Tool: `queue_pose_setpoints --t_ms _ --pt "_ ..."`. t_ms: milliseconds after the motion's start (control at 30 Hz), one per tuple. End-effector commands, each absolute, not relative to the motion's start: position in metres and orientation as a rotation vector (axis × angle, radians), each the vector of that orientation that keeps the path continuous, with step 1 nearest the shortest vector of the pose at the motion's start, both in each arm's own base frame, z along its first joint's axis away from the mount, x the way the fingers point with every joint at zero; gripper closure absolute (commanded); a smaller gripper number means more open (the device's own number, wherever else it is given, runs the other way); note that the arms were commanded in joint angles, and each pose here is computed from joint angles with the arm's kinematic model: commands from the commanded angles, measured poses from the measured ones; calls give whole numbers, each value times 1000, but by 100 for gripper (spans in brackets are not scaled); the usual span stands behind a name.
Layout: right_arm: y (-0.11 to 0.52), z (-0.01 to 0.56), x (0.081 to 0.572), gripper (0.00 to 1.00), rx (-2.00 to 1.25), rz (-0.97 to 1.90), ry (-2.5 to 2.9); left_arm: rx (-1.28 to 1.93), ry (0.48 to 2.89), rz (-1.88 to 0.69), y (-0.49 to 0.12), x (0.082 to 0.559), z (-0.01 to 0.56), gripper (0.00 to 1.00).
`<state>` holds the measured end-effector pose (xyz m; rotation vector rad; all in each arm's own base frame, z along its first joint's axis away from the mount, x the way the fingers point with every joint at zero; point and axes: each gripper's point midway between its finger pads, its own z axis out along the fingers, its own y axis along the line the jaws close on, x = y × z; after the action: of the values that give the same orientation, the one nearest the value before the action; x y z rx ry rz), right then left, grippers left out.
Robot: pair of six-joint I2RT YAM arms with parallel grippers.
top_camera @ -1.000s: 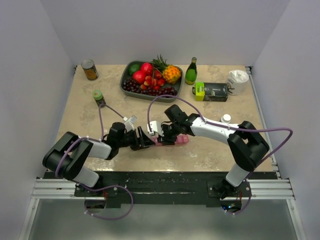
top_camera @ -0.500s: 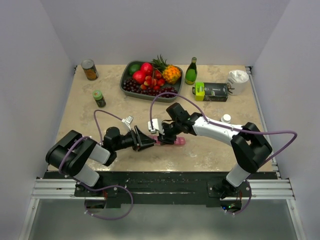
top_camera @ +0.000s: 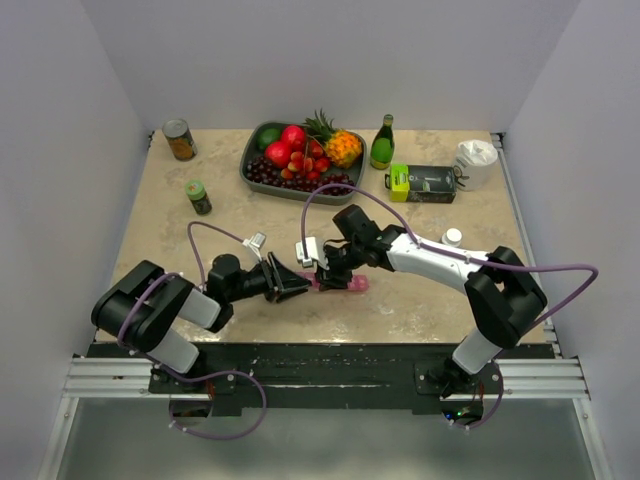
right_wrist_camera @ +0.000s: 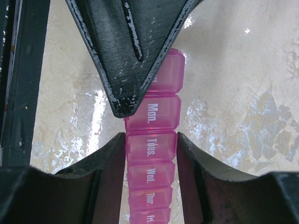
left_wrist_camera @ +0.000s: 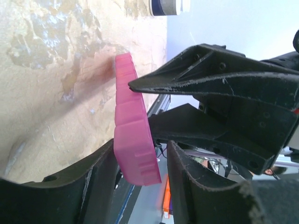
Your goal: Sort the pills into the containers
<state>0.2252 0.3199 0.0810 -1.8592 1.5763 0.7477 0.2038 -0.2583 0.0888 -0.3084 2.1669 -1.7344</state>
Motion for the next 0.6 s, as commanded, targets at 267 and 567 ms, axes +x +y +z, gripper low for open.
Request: queue_pose_setpoints --t_ms 267,567 --pt "328 102 218 78 -1857 813 1483 -181 2220 -1431 -250 228 75 86" --pt "316 108 226 77 -1833 913 1519 -91 2330 -1296 -242 223 51 100"
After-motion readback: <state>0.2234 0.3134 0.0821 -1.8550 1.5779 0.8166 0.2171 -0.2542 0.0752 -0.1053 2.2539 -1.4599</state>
